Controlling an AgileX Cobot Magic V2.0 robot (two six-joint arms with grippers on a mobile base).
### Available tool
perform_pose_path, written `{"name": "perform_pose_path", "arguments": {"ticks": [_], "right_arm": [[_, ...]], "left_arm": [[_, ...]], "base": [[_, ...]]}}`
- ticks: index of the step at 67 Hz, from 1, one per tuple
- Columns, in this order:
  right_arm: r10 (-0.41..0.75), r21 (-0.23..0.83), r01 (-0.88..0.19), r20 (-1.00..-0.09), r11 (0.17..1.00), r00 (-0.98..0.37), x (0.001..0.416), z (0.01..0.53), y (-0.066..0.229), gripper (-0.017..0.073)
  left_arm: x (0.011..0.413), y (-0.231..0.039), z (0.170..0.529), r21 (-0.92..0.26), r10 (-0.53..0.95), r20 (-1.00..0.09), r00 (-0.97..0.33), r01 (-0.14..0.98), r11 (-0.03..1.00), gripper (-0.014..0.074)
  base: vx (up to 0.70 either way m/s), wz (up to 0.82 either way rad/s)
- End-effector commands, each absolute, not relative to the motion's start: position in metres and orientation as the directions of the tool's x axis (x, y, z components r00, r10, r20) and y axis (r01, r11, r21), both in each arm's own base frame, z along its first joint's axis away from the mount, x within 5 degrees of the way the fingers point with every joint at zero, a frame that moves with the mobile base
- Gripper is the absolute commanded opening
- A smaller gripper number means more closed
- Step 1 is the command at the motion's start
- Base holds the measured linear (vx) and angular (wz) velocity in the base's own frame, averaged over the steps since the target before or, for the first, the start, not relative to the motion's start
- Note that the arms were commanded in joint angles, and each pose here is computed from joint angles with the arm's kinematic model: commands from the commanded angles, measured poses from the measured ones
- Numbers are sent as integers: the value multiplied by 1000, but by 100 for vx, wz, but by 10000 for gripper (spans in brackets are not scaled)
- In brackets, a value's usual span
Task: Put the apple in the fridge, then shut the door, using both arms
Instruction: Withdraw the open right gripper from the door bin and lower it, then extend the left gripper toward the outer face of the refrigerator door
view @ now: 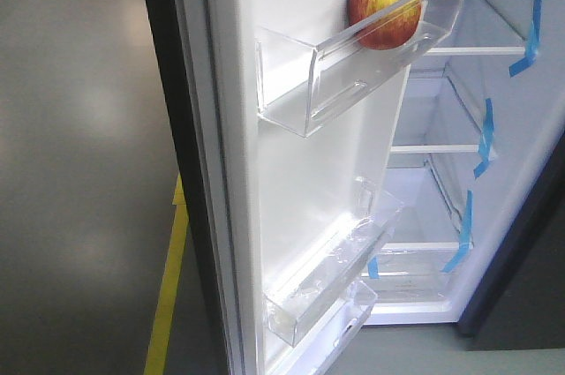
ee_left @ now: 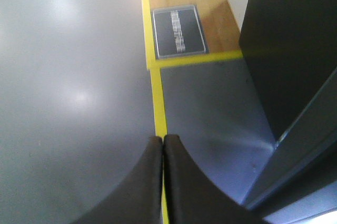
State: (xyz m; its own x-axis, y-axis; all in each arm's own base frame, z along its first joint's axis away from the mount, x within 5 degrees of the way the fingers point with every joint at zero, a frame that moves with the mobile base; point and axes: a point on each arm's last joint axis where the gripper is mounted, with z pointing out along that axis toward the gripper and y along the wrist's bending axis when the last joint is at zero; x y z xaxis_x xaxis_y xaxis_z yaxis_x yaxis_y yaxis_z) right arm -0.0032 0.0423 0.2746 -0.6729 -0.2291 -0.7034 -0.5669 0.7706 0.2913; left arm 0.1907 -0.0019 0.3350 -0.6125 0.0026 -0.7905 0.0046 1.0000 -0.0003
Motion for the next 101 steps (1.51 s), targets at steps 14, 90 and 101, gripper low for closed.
{"name": "perform_pose_path", "arguments": {"ticks": [14,90,101], "right_arm": [[-194,303,-571,-735,763,-650,-1,284,45,559],[-194,303,-571,-735,763,-650,-1,284,45,559],[-194,303,-571,-735,763,-650,-1,284,45,559]], "left_arm": [[259,-6,343,-32,-3,-719,-695,28,999,-6],[420,-79,323,-499,-109,-715,-690,395,771,-6],[415,-97,327,-523,-89,-721,-687,456,720,-6]], "base": [[0,0],[0,0],[0,0]]}}
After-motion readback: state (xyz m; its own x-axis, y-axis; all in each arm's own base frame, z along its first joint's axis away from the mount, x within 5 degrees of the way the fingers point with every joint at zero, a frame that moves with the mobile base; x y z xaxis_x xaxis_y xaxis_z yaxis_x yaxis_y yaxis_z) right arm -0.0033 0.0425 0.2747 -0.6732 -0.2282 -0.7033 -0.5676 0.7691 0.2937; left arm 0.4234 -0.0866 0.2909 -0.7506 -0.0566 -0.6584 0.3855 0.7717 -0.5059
